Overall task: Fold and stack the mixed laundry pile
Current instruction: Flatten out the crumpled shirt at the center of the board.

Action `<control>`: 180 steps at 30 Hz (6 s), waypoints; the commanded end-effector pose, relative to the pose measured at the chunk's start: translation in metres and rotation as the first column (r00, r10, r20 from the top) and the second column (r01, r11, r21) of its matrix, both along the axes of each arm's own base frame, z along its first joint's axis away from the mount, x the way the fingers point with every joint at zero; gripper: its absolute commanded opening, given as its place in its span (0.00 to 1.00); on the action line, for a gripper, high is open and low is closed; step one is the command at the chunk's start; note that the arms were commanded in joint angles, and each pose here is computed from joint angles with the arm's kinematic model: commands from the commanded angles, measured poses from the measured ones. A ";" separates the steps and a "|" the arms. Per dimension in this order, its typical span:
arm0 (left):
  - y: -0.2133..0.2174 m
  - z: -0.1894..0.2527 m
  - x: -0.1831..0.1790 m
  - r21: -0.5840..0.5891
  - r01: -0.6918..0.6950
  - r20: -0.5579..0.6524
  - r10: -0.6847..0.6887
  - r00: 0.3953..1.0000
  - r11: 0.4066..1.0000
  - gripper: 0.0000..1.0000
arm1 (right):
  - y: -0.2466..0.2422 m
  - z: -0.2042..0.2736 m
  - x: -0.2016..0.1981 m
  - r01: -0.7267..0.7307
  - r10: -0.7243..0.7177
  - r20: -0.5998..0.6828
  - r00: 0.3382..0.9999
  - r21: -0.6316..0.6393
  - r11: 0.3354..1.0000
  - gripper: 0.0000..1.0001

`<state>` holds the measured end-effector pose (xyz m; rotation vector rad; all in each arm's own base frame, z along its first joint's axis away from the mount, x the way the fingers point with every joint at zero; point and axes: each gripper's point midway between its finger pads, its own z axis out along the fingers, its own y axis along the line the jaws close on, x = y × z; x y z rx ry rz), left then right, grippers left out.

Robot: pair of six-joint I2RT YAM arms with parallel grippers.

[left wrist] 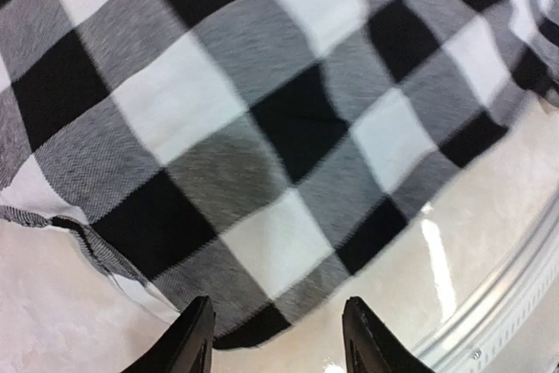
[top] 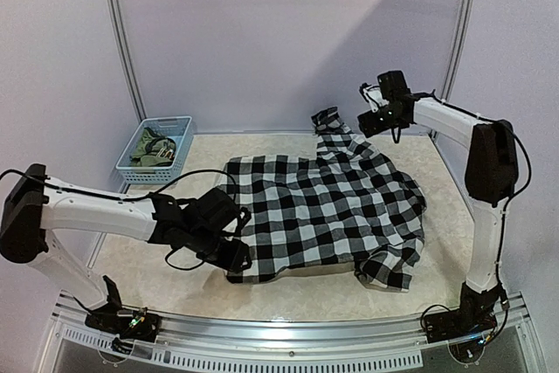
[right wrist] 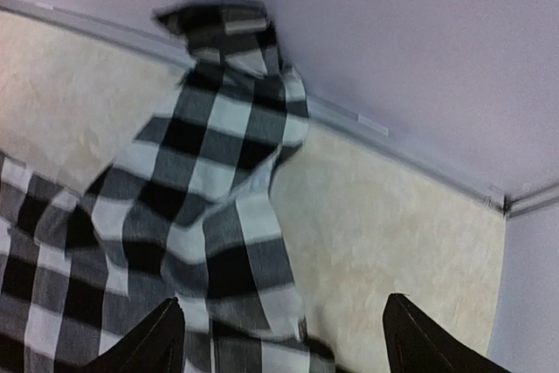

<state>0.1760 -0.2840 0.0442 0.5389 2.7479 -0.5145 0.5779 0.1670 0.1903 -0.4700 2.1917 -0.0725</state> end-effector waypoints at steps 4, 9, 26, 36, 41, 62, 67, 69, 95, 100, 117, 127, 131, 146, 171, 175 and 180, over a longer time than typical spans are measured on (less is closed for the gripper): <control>-0.014 0.037 -0.037 0.153 0.330 0.134 -0.350 0.927 0.932 0.58 | -0.052 0.012 -0.117 -0.058 0.070 -0.212 0.975 0.062 0.996 0.76; -0.010 0.030 -0.045 0.370 0.453 0.122 -0.526 0.842 0.811 0.59 | -0.096 -0.042 -0.183 -0.061 0.064 -0.375 0.925 0.020 0.998 0.77; 0.014 -0.017 -0.026 0.705 0.457 -0.005 -0.640 0.768 0.543 0.55 | -0.153 -0.137 -0.200 0.157 -0.016 -0.640 0.768 0.163 0.974 0.86; 0.020 -0.034 -0.030 0.724 0.484 -0.066 -0.649 0.758 0.491 0.49 | -0.152 -0.176 -0.191 0.236 -0.012 -0.711 0.703 0.218 0.947 0.79; 0.021 -0.046 -0.031 0.733 0.499 -0.104 -0.649 0.753 0.462 0.19 | -0.161 -0.178 -0.191 0.244 -0.017 -0.705 0.709 0.223 0.944 0.44; 0.027 0.055 -0.046 0.700 0.452 -0.032 -0.607 0.794 0.553 0.00 | -0.164 -0.106 -0.287 0.241 -0.031 -0.733 0.679 0.184 0.953 0.58; 0.038 0.041 -0.055 0.706 0.467 -0.076 -0.598 0.798 0.533 0.00 | -0.183 -0.099 -0.277 0.228 -0.039 -0.688 0.725 0.185 0.956 0.60; 0.040 0.040 -0.055 0.707 0.464 -0.076 -0.595 0.800 0.534 0.00 | -0.184 -0.103 -0.269 0.190 -0.016 -0.679 0.734 0.183 0.965 0.57; 0.050 0.012 -0.055 0.753 0.459 -0.135 -0.572 0.809 0.472 0.00 | -0.156 -0.181 -0.249 0.244 0.194 -0.798 0.570 0.390 0.888 0.46; 0.050 0.014 -0.056 0.748 0.456 -0.129 -0.568 0.813 0.482 0.00 | -0.157 -0.164 -0.247 0.268 0.264 -0.763 0.590 0.493 0.828 0.46; 0.051 0.015 -0.057 0.747 0.456 -0.134 -0.562 0.816 0.485 0.00 | -0.165 -0.181 -0.249 0.317 0.328 -0.743 0.583 0.580 0.751 0.35; 0.052 0.014 -0.057 0.750 0.449 -0.133 -0.554 0.822 0.486 0.00 | -0.182 -0.192 -0.262 0.330 0.211 -0.799 0.562 0.451 0.829 0.43; 0.052 0.014 -0.056 0.753 0.444 -0.130 -0.552 0.824 0.486 0.00 | -0.184 -0.194 -0.262 0.350 0.172 -0.817 0.550 0.412 0.841 0.47; 0.048 0.010 -0.049 0.770 0.434 -0.111 -0.571 0.813 0.468 0.00 | -0.203 -0.156 -0.251 0.327 -0.017 -0.777 0.629 0.244 0.913 0.00; 0.002 0.113 0.039 0.488 0.190 0.269 -0.354 0.896 0.852 0.62 | -0.219 -0.044 -0.230 0.218 -0.107 -0.526 0.844 0.154 0.964 0.46; 0.034 0.139 0.129 0.308 -0.153 0.419 0.010 0.908 0.939 0.68 | -0.209 -0.039 -0.199 0.182 -0.055 -0.483 0.874 0.219 0.959 0.45; 0.043 0.145 0.208 0.130 -0.341 0.463 0.247 0.851 0.931 0.73 | -0.209 -0.051 -0.159 0.193 -0.051 -0.469 0.882 0.260 0.946 0.44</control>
